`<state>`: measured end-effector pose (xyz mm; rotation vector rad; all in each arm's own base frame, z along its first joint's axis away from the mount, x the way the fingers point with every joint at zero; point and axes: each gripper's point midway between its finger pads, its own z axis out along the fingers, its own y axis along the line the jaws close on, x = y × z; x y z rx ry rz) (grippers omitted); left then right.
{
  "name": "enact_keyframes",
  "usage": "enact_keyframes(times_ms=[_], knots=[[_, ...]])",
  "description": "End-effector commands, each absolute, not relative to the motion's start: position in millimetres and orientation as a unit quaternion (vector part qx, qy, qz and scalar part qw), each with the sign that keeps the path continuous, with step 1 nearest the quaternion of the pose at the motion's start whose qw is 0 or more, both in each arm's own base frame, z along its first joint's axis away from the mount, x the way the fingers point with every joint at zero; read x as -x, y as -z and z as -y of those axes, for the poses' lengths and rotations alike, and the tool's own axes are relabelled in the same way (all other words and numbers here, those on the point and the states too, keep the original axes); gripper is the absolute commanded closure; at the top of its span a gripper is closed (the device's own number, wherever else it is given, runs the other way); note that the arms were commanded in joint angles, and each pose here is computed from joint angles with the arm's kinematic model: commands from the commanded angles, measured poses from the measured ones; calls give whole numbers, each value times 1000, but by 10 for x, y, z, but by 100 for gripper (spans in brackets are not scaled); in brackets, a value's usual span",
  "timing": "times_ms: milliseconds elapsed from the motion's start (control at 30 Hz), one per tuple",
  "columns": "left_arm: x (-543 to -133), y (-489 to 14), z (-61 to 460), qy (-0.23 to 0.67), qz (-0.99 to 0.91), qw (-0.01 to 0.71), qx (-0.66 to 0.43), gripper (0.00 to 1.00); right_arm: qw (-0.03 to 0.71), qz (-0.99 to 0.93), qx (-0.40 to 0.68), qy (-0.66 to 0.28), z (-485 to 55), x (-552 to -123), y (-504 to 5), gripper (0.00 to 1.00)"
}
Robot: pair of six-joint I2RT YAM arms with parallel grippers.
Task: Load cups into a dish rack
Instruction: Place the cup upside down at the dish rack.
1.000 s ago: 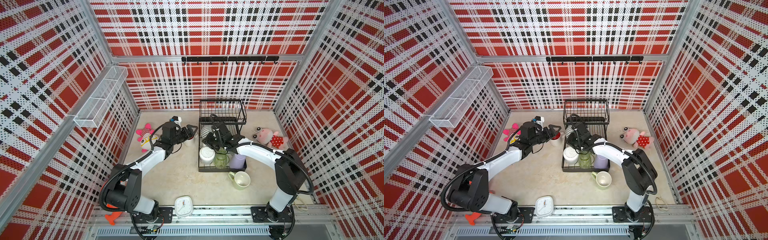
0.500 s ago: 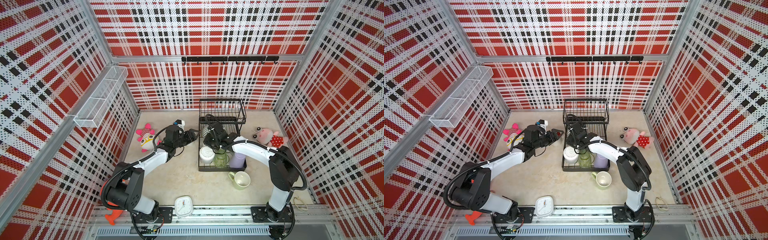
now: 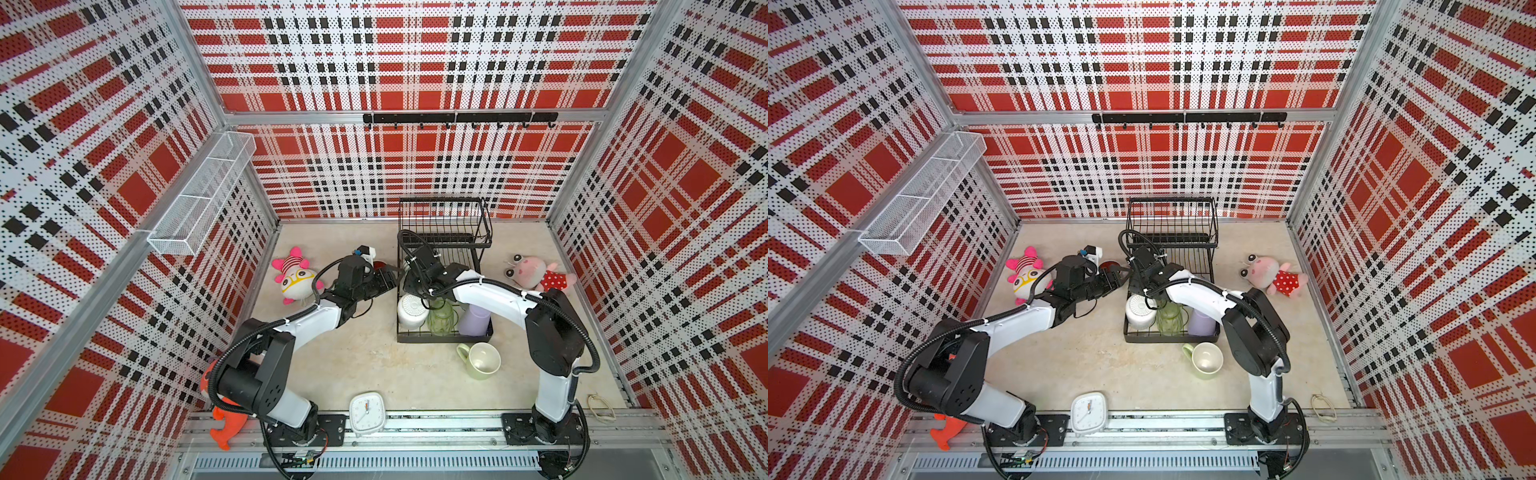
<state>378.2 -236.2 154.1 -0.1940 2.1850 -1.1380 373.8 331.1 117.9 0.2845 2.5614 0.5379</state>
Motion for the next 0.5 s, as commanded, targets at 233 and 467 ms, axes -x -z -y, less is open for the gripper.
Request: enact_keyframes(times_ms=[233,467], knots=[[-3671,-1441,2432,435,-838,324,64,41,268,-946,-36,-181,-3352,-3713,-1273,100],[-3514,-1299,2567,431,-847,309,44,47,276,-943,-22,-187,-3416,-3715,-1457,100]])
